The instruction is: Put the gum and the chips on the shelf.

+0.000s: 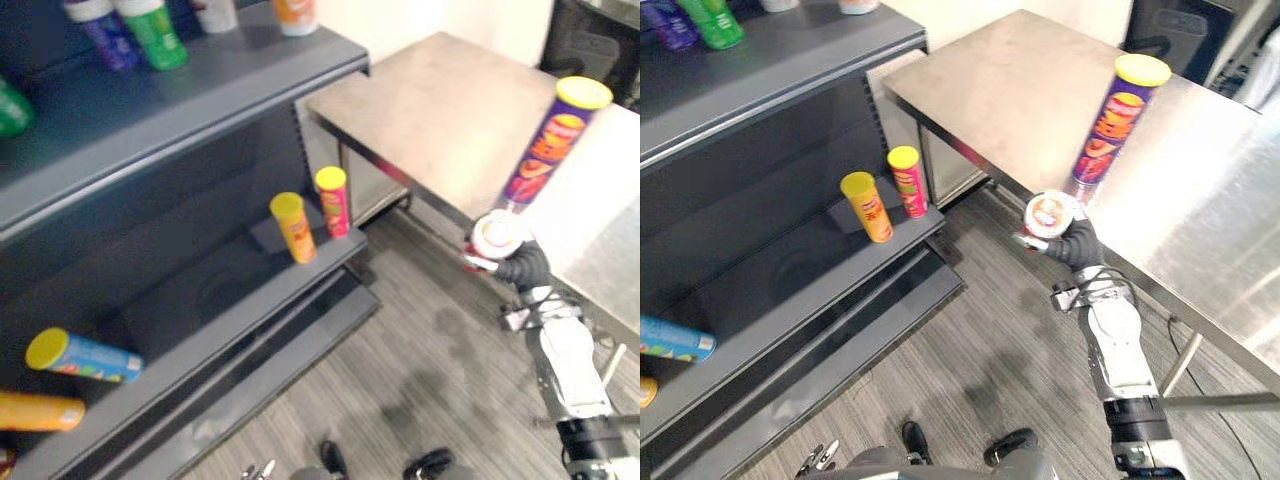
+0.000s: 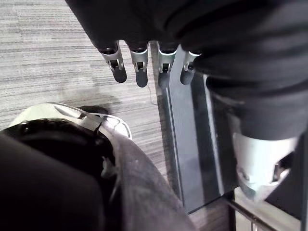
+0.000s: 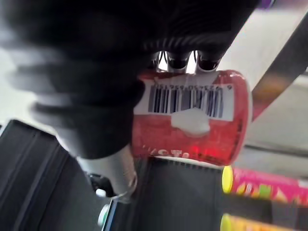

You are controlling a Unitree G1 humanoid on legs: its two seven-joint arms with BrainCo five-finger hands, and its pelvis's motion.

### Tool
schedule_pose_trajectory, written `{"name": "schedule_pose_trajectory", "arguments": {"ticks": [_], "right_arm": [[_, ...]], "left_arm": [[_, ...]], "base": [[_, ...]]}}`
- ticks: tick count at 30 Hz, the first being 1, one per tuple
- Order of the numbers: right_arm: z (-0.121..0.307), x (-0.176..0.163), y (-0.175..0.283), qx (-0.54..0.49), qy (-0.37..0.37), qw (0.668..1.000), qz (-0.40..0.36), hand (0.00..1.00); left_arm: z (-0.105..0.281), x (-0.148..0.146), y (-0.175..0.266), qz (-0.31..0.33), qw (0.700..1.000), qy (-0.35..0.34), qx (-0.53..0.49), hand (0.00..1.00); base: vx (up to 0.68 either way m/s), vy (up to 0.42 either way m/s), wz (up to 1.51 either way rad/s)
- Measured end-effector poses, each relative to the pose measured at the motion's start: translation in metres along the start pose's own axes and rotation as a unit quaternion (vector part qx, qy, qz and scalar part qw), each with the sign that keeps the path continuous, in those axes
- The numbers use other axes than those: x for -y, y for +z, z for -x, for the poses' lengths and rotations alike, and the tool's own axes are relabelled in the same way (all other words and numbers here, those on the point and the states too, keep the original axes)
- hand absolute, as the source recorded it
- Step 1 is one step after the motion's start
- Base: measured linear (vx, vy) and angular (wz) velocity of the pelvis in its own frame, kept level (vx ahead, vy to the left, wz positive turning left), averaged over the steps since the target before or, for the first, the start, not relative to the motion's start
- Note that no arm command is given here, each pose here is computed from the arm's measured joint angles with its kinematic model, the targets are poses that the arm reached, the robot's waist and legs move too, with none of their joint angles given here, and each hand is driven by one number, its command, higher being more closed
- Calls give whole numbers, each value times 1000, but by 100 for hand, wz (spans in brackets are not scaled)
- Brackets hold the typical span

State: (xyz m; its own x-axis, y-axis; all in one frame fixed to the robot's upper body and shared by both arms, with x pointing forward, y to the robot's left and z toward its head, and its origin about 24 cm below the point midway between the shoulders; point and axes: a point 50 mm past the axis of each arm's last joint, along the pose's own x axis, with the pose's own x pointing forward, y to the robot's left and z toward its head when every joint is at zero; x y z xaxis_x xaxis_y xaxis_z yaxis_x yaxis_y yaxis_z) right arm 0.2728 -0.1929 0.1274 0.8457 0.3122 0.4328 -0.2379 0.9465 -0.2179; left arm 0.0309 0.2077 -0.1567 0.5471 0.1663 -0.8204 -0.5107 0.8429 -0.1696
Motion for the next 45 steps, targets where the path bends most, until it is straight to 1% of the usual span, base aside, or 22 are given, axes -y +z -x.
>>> {"name": "schedule_pose_trajectory", "arguments": {"ticks": [2,3,5,8,11,14,18,21,26,28,36,41,45], "right_arm": [[-1,-15,-4,-4,43,999,-19,100],[0,-21,-5,-6,49,998,-30,100],[8,-28,-12,-18,44,998,-51,100],[14,-40,-15,-26,43,996,-71,100],[12,-40,-9,-14,37,997,-71,100],[10,-40,-8,-8,38,997,-71,100],[1,-37,-3,9,34,996,-80,100],[3,-35,-4,6,25,995,-92,100],[12,-38,-10,-9,25,994,-106,100],[15,-44,-13,-17,33,993,-114,100],[29,-48,-22,-46,38,991,-122,100],[39,-41,-32,-73,3,991,-116,100],[38,-41,-31,-69,-2,993,-94,100]], "left_arm": [[1,-2,-3,14,1000,7,-6,0],[2,-4,-4,15,1000,11,-13,0],[2,-6,-5,12,1000,18,-19,0],[-7,-10,13,-15,1000,19,-19,0],[-7,-7,10,-36,998,11,-40,0],[-8,-9,12,-42,998,11,-37,0],[-7,-3,7,-23,999,12,-32,0],[-7,-4,7,-38,999,19,-29,0],[-7,-3,9,-52,998,22,-21,0],[-7,-4,8,-55,998,28,-24,0],[-8,-1,5,-65,997,28,-34,0],[-16,10,16,-80,997,8,-17,0],[-16,13,15,-102,995,3,-15,0]], "base": [[61,44,74],[78,116,119],[109,91,134],[88,-39,188],[103,-33,152],[159,-135,109],[168,-219,10],[93,-194,0],[-4,-36,-4],[-75,10,-6],[-48,-14,8],[4,-5,61],[29,30,13]]}}
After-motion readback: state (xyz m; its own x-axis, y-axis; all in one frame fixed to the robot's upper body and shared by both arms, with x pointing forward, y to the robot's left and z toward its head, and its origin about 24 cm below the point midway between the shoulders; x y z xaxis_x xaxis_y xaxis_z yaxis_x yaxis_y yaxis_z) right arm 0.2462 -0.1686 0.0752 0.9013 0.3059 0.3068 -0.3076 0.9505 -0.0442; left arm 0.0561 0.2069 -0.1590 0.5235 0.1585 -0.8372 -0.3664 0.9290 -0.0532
